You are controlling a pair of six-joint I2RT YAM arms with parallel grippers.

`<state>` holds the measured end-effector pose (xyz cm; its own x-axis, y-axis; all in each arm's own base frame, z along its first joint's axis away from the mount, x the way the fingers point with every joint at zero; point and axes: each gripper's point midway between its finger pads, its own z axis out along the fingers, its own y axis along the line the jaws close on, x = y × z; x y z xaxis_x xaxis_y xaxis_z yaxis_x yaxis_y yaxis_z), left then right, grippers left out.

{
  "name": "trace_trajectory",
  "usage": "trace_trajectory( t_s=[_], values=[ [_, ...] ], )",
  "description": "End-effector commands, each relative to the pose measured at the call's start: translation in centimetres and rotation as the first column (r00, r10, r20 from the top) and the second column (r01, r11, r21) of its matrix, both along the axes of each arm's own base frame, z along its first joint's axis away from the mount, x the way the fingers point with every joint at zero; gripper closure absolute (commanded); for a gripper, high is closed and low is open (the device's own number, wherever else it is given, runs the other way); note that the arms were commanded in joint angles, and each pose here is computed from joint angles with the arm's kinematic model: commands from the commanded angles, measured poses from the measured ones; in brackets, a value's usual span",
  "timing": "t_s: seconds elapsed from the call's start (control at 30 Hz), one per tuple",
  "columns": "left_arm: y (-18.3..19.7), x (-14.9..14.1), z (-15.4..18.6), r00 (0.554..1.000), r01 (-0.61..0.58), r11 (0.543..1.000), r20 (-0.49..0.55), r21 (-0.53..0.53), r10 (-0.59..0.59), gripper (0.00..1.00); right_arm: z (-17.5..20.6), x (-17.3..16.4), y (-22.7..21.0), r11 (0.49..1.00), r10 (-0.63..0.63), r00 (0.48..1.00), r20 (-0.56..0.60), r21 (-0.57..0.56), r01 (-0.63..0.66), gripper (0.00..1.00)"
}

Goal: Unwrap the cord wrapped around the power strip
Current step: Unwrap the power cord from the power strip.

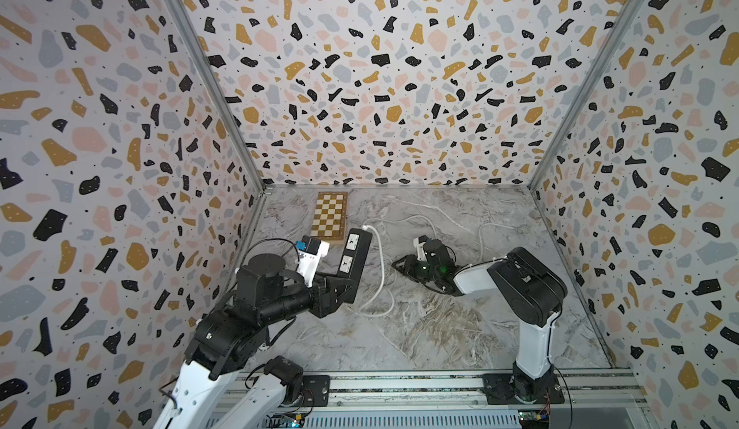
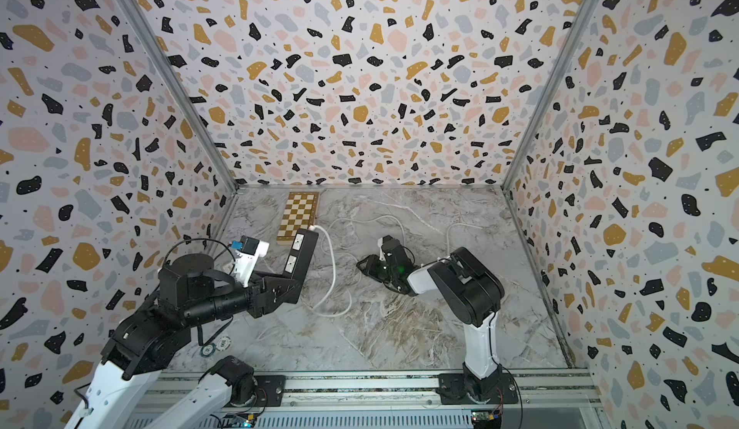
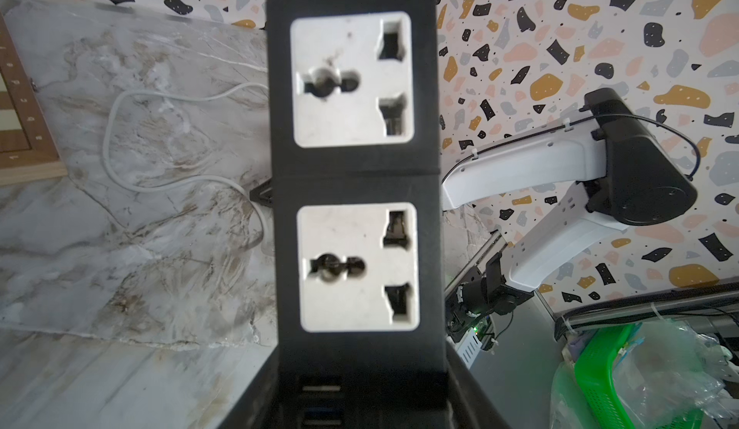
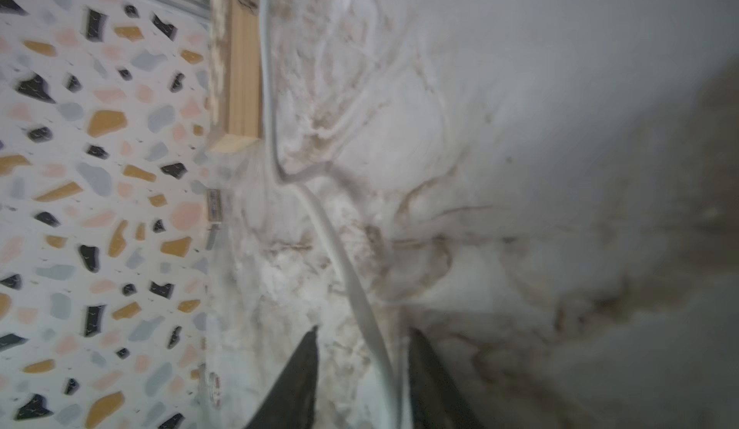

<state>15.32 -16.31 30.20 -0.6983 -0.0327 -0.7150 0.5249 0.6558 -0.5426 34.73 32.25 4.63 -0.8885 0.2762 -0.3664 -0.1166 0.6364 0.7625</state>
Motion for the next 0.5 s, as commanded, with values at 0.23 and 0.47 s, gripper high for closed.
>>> trace_trajectory(
  t_s=[0.23,0.47],
  values=[
    [0.1,0.7,-2.9,0.999,-0.009,0.999,-0.040,0.053,0.011,1.00,12.5,-5.4,-9.4,0.954,0.223,0.897,0.382,-0.273,-0.122,0.34],
    [-0.4,1.5,-2.3,1.000,0.000,0.999,-0.026,0.048,0.002,1.00,15.6,-13.2,-5.0,0.907,0.420,0.763,0.491,-0.226,-0.354,0.34]
  ],
)
